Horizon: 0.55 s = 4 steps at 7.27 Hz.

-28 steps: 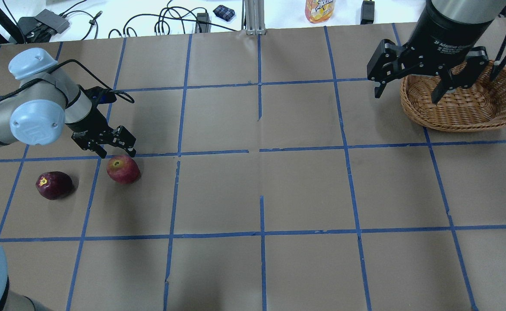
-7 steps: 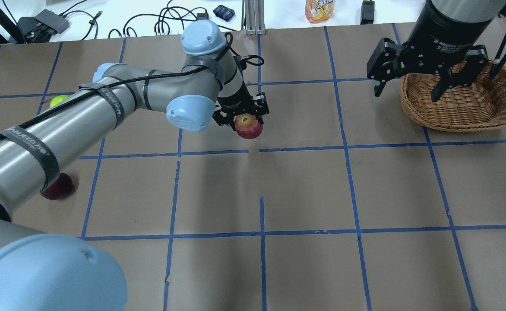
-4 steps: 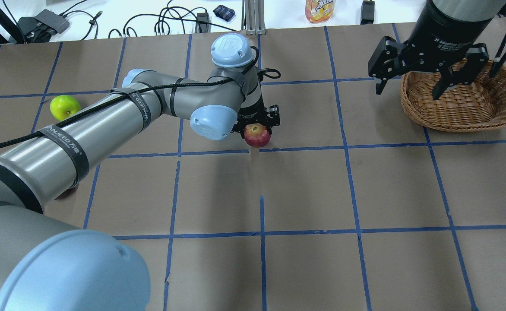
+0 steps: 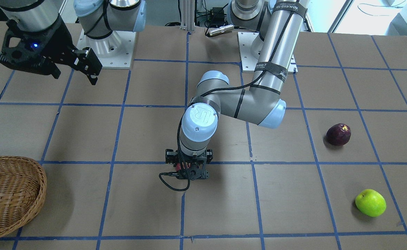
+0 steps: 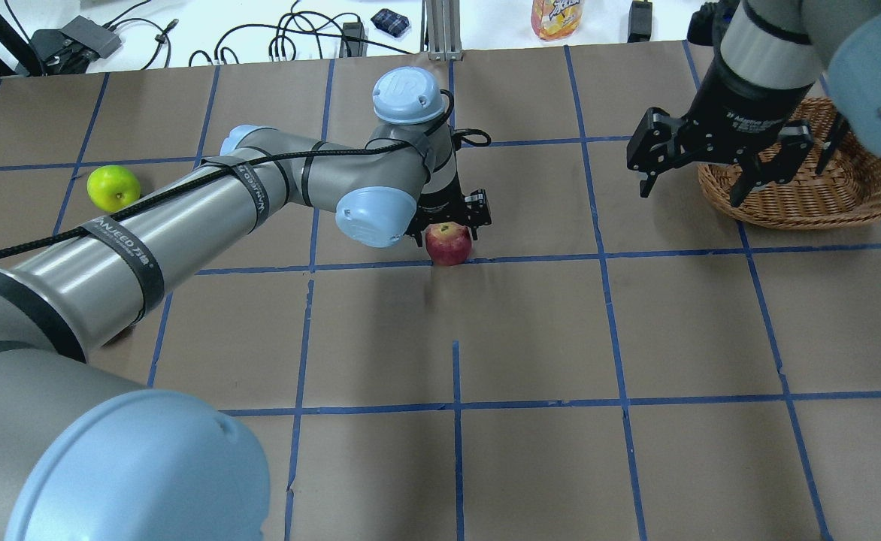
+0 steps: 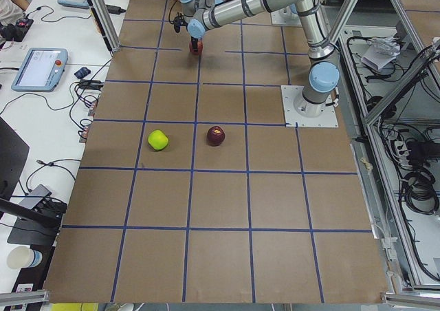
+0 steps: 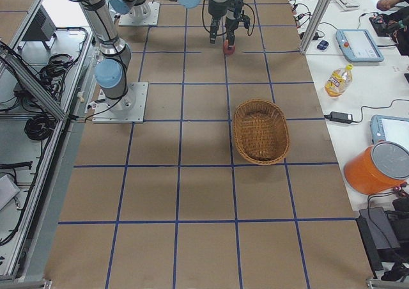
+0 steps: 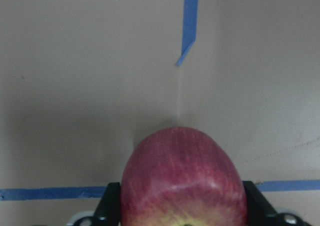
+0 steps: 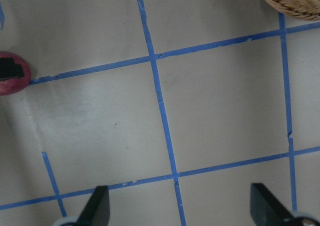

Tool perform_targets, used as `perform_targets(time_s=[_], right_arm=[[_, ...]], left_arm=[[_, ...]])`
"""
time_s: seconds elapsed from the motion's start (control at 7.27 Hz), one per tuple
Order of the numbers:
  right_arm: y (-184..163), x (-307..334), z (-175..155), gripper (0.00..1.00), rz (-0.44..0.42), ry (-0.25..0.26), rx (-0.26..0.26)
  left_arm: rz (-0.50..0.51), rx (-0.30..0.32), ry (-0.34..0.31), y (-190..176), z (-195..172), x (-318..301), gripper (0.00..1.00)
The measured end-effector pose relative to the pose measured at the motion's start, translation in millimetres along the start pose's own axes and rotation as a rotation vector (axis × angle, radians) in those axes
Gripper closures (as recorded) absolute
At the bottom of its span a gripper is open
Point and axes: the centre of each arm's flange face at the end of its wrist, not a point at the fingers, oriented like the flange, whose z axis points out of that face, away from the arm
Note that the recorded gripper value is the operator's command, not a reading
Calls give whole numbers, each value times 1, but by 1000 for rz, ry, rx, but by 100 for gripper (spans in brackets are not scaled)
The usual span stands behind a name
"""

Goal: Put all apples into basket
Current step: 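Release the apple with the left gripper while the right gripper approaches it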

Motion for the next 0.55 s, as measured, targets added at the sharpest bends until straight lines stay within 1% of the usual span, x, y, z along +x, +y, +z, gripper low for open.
perform_targets(time_s=[0.14,0.28,0.55], right_arm=[[-1,-1,11,0,-1,-3,15],[-1,-2,16,0,-3,-4,25],[-3,-5,19,0,-4,-12,32]], left_arm=[[-5,-6,2,-1,-17,-3,0],[-5,-8,4,-8,-45,-13,0],[37,-53,-9,-29,-120,-69,0]])
